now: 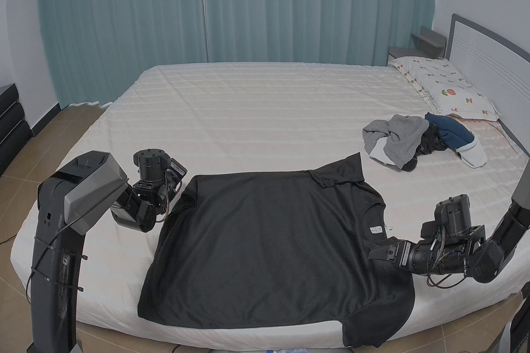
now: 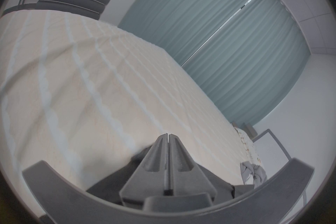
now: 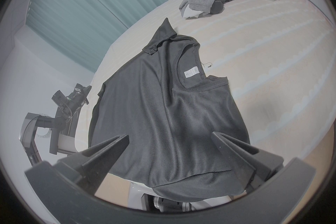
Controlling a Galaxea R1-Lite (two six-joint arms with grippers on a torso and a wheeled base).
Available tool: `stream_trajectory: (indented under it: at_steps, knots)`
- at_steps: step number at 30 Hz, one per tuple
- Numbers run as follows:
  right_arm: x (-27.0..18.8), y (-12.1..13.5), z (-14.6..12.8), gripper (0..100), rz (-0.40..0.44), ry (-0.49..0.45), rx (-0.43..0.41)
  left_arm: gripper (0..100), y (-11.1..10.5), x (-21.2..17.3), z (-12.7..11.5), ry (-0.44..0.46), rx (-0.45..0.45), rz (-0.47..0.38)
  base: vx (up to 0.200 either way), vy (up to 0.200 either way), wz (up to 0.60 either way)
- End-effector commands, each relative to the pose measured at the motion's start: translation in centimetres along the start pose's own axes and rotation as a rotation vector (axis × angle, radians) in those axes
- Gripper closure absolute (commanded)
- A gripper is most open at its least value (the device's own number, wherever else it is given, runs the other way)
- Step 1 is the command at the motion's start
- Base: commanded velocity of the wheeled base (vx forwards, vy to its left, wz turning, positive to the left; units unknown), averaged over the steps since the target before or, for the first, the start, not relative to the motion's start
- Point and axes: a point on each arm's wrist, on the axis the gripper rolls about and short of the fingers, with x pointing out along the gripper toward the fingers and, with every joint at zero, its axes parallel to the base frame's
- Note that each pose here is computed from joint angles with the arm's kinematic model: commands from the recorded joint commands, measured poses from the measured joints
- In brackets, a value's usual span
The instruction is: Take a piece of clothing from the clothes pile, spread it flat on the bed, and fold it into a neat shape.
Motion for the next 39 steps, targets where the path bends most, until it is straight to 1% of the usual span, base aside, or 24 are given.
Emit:
stream_trajectory:
  at_steps: [1, 5, 8, 10, 11, 14, 20, 24, 25, 26, 27, 34, 35, 39]
  knots:
    - [0.2, 0.2, -0.1, 0, 0.005, 0.005, 0.009, 100, 1.4, 1.5, 0.3, -0.055, -0.005, 0.033, 0.0, 0.0, 0.0]
    - [0.2, 0.2, -0.1, 0, 0.005, 0.005, 0.011, 100, 1.7, 0.9, 0.2, -0.032, 0.003, 0.055, 0.0, 0.0, 0.0]
    - [0.1, 0.2, -0.1, 0, 0.005, 0.005, 0.011, 100, 1.3, -0.5, 0.3, 0.034, 0.005, 0.03, 0.0, 0.0, 0.0]
    - [0.1, 0.2, -0.1, 0, 0.005, 0.005, 0.011, 100, 1.3, -0.5, 0.3, 0.034, 0.005, 0.03, 0.0, 0.0, 0.0]
    - [0.1, 0.2, -0.2, 0, 0.003, 0.007, 0.011, 0, 1.1, -1.3, 0.4, 0.086, 0.0, -0.003, 0.0, 0.0, 0.0]
    - [0.1, 0.2, -0.2, 0, 0.004, 0.008, 0.011, 0, 1.1, -1.5, 0.3, 0.099, -0.002, -0.006, 0.0, 0.0, 0.0]
    - [0.2, 0.1, -0.2, 0, 0.003, 0.01, 0.012, 0, 0.9, -2.3, -1.5, 0.21, 0.011, -0.045, 0.0, 0.0, 0.0]
    - [0.2, 0.1, -0.2, 0, 0.003, 0.01, 0.012, 0, 0.8, -2.5, -2.2, 0.239, 0.016, -0.056, 0.0, 0.0, 0.0]
    - [0.2, 0.1, -0.2, 0, 0.003, 0.01, 0.012, 0, 0.9, -2.5, -2.7, 0.255, 0.021, -0.058, 0.0, 0.0, 0.0]
    - [0.2, 0.1, -0.2, 0, 0.003, 0.01, 0.012, 0, 0.8, -2.5, -2.7, 0.257, 0.023, -0.06, 0.0, 0.0, 0.0]
    - [0.2, 0.1, -0.3, 0, 0.001, 0.013, 0.012, 0, 0.8, -2.5, -3.3, 0.267, 0.028, -0.067, 0.0, 0.0, 0.0]
    - [0.6, -0.1, -0.5, 0, -0.01, 0.026, 0.015, 0, 0.7, -2.4, -3.2, 0.269, 0.028, -0.067, 0.0, 0.0, 0.0]
    - [0.6, -0.1, -0.5, 0, -0.009, 0.026, 0.015, 100, 0.7, -2.4, -3.2, 0.266, 0.028, -0.068, 0.0, 0.0, 0.0]
    - [0.5, -0.1, -0.4, 0, -0.008, 0.023, 0.016, 100, 0.7, -2.1, -3.3, 0.264, 0.029, -0.073, 0.0, 0.0, 0.0]
